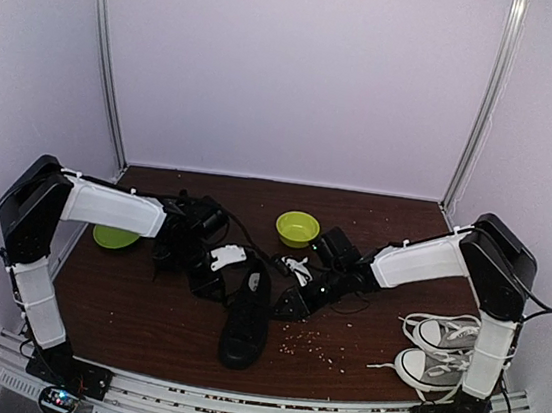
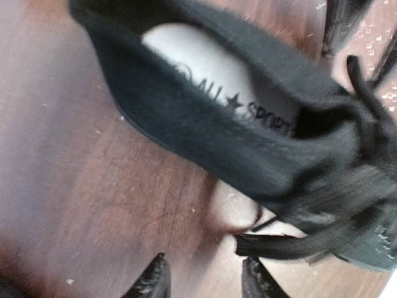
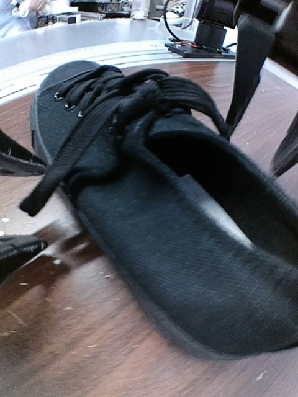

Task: Tie the shoes
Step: Adjust the loops with the shoelace on the shoe.

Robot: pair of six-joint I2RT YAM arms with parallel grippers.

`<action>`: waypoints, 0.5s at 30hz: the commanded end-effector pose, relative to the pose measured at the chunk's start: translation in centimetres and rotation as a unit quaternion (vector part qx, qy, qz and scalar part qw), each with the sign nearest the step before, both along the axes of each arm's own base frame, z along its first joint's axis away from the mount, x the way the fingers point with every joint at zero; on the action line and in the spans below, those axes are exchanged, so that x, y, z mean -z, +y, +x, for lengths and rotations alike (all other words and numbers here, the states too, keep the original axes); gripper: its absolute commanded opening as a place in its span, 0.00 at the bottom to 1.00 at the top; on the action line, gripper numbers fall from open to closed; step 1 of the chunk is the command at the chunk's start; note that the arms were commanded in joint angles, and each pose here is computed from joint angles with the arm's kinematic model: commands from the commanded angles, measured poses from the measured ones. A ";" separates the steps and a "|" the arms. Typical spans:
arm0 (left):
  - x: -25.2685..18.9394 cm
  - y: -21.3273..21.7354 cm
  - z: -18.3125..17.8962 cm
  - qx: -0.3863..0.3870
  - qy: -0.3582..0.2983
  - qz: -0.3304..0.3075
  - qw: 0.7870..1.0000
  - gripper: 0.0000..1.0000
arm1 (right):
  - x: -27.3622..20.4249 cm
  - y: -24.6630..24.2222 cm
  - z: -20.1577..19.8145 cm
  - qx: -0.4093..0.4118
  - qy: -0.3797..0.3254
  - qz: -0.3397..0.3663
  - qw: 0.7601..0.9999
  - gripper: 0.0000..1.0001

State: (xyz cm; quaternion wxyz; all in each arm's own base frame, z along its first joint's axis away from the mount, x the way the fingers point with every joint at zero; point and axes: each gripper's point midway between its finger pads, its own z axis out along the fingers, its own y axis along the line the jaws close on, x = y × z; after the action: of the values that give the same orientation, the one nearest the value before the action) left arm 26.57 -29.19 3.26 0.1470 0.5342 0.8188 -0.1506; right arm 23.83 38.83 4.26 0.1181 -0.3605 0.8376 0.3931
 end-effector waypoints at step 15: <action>-6.5 -1.7 -6.8 0.140 -0.042 -0.103 0.984 0.16 | -7.7 2.2 3.0 0.043 -0.055 0.066 0.995 0.26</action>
State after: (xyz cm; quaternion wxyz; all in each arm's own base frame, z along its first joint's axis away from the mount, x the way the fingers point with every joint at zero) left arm 23.35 -28.24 8.56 0.1848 0.5677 0.7828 -0.1755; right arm 24.44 37.98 8.63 0.1569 -0.3620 0.8339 0.3859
